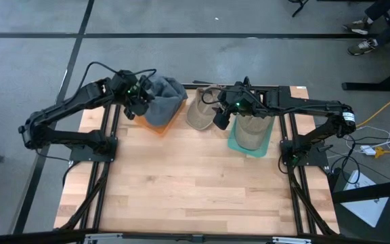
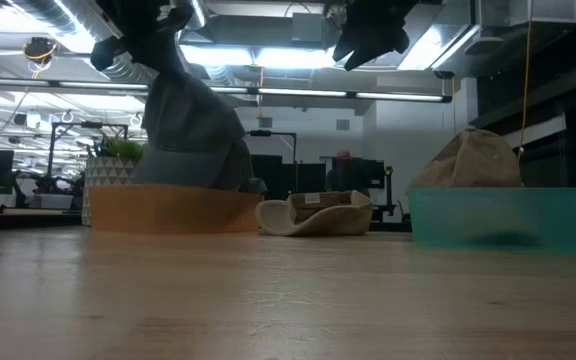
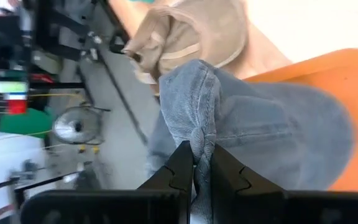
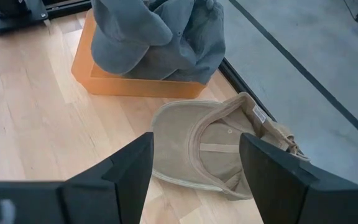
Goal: Pick & Place hat
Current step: Put the gray cap into the orange bin
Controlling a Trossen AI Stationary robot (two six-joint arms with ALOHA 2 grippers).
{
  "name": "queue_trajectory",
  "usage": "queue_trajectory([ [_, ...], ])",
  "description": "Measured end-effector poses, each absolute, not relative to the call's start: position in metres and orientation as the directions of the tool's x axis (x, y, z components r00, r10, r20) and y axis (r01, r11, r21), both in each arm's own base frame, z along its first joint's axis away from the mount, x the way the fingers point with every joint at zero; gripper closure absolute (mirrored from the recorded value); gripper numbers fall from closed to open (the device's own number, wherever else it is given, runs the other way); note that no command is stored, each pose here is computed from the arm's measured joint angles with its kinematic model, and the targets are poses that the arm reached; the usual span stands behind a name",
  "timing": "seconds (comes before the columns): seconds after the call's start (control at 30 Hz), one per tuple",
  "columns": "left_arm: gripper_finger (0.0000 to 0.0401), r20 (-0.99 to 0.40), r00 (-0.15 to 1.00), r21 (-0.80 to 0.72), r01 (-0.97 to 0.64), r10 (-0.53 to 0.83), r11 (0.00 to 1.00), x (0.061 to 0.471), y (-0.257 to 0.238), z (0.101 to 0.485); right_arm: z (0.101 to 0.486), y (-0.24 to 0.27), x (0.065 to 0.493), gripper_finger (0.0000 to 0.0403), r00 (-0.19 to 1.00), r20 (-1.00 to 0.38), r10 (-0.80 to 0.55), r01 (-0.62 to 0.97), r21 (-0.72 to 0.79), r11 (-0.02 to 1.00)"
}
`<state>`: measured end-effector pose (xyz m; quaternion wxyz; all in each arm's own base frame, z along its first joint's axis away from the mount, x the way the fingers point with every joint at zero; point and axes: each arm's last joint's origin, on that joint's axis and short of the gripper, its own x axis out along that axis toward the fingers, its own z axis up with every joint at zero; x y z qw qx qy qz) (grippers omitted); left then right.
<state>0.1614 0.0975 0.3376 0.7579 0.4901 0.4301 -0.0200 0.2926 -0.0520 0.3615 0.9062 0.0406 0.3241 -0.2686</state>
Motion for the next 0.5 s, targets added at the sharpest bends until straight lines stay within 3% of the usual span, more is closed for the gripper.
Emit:
queue_trajectory([
  [0.5,0.0376,-0.786,0.542,0.590,0.514,0.297,0.622,0.175,0.125,0.311,0.361,-0.052,0.293,0.0166,0.645,-0.610,-0.461,0.514,-0.100,0.852],
])
